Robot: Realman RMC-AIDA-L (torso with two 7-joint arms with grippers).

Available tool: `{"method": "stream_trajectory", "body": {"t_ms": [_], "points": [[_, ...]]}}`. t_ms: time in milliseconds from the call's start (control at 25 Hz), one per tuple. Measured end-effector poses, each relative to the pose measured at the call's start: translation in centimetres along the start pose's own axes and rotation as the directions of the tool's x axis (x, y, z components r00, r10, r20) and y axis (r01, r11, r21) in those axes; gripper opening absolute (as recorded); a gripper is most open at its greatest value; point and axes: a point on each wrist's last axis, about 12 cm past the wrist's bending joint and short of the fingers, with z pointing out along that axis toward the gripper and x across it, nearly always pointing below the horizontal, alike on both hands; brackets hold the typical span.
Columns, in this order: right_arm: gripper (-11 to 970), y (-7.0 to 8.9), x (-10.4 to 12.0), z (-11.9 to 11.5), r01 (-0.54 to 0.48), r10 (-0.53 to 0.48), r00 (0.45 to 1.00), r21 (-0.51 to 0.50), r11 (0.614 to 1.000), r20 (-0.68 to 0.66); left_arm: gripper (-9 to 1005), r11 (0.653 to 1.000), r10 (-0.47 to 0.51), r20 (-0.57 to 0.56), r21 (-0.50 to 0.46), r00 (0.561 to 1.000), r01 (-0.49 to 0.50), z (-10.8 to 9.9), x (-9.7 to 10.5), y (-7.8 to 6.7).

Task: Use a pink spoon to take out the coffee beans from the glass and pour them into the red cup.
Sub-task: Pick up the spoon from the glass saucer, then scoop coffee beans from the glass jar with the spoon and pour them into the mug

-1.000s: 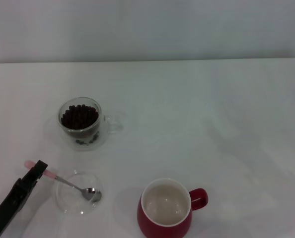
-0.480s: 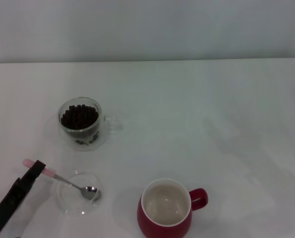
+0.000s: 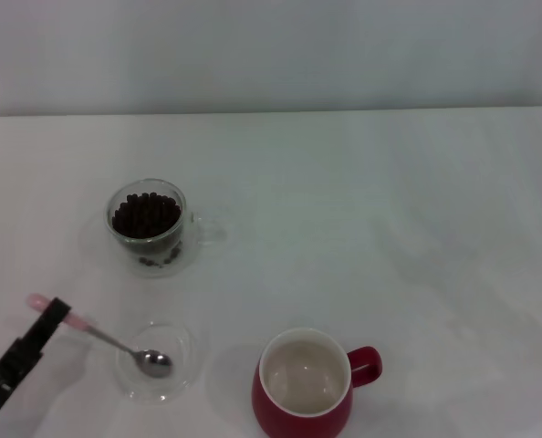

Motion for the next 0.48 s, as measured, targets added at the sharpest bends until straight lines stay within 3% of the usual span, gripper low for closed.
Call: {"method": "stream_trajectory", "body": {"t_ms": [280,480], "points": [[691,0.1,0.0,0.0,-0.001,0.001,1.000,0.003,1.000,0.005,124,0.996,0.078,0.059,0.035,0.995,-0.080,-1.7,-1.8,0.2],[691,0.3,-0.1,0.0,0.007,-0.007,1.000,0.003,1.000,0.014,125,0.973,0.183,0.053,0.136,0.982,-0.189,-0.9,-4.3,-0.7]]}}
